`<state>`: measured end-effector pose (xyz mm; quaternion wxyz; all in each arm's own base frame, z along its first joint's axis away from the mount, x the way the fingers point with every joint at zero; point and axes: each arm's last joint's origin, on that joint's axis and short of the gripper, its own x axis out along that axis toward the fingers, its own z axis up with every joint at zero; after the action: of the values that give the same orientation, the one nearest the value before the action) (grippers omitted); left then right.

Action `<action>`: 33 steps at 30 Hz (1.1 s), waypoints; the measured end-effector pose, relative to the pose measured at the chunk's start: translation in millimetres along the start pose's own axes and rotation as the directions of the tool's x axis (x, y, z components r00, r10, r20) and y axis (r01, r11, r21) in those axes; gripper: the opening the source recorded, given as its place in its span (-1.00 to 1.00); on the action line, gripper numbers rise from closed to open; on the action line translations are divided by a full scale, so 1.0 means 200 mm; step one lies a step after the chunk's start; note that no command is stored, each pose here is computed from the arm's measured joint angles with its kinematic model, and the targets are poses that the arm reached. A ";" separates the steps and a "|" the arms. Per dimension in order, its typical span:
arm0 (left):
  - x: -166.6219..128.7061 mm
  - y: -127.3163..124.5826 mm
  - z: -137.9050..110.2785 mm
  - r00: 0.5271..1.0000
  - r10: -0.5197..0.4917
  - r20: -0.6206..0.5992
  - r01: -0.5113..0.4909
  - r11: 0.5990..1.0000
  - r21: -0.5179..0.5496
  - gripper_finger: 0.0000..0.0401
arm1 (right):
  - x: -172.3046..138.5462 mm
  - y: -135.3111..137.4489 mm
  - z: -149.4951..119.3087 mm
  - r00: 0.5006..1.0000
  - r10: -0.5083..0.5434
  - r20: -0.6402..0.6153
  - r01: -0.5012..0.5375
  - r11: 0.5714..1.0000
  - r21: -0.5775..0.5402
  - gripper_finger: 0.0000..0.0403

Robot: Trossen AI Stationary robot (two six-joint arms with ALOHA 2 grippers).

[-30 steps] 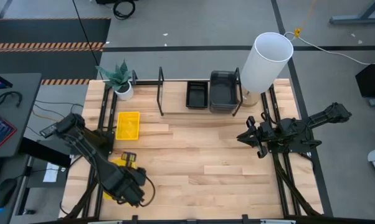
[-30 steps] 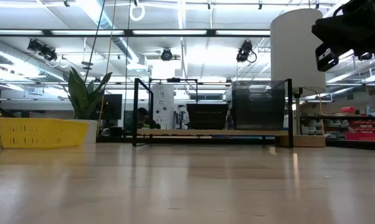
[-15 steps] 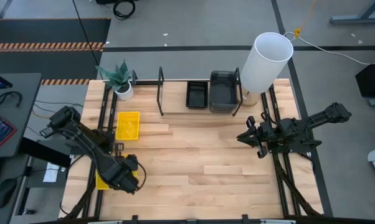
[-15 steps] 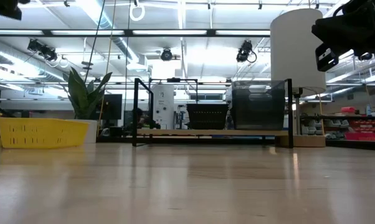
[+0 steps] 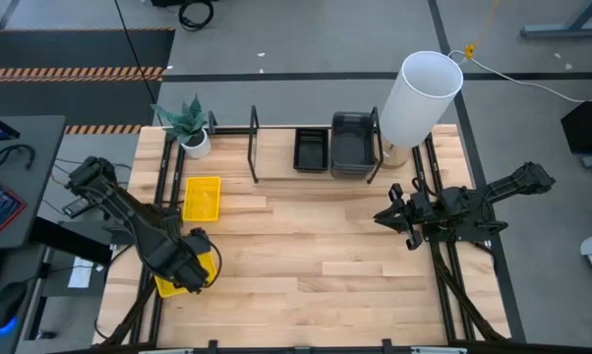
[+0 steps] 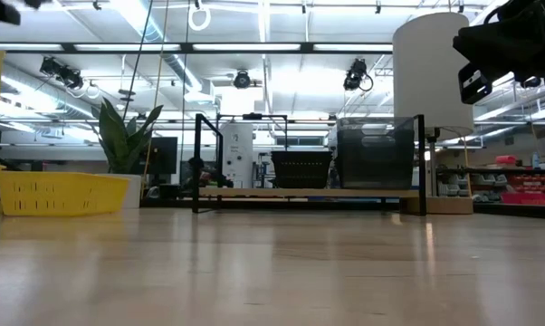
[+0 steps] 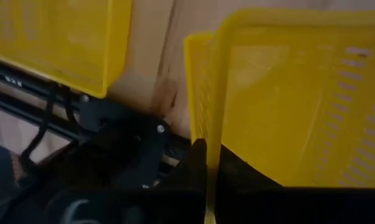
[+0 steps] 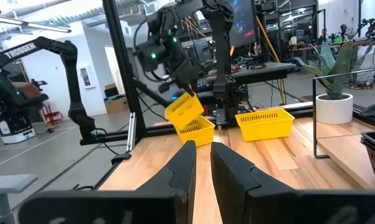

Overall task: Stack baskets on shelf by color
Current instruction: Stack the bottom yellow bin on top of the middle yellow bin, then stack the top yellow bin on top of the bottom yellow stacked bins

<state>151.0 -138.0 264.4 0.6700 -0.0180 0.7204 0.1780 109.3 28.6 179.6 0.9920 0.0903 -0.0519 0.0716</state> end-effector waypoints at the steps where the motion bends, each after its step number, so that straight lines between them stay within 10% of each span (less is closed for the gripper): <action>1: 0.03 0.00 0.00 1.000 0.000 -0.015 0.000 1.000 -0.006 -0.98 | 0.00 0.00 0.00 1.000 0.000 0.000 0.000 1.000 0.000 -0.73; 8: 0.21 -0.03 0.03 0.992 -0.093 -0.088 0.087 0.994 -0.071 -0.92 | 0.00 0.00 0.00 1.000 0.000 0.000 0.000 1.000 0.000 -0.73; 21: 0.22 0.01 0.09 0.997 -0.065 -0.045 0.061 0.995 -0.075 -0.01 | 0.00 0.00 0.00 1.000 0.000 0.000 0.000 1.000 0.000 -0.73; 33: 0.27 0.31 0.36 0.996 0.084 0.023 -0.068 0.920 -0.385 -0.36 | 0.00 0.00 0.00 1.000 0.000 0.000 0.000 1.000 0.000 -0.73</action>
<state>197.9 -48.6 223.0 0.6600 -0.1173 0.6587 0.3417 109.3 28.6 179.6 0.9920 0.0903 -0.0520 0.0716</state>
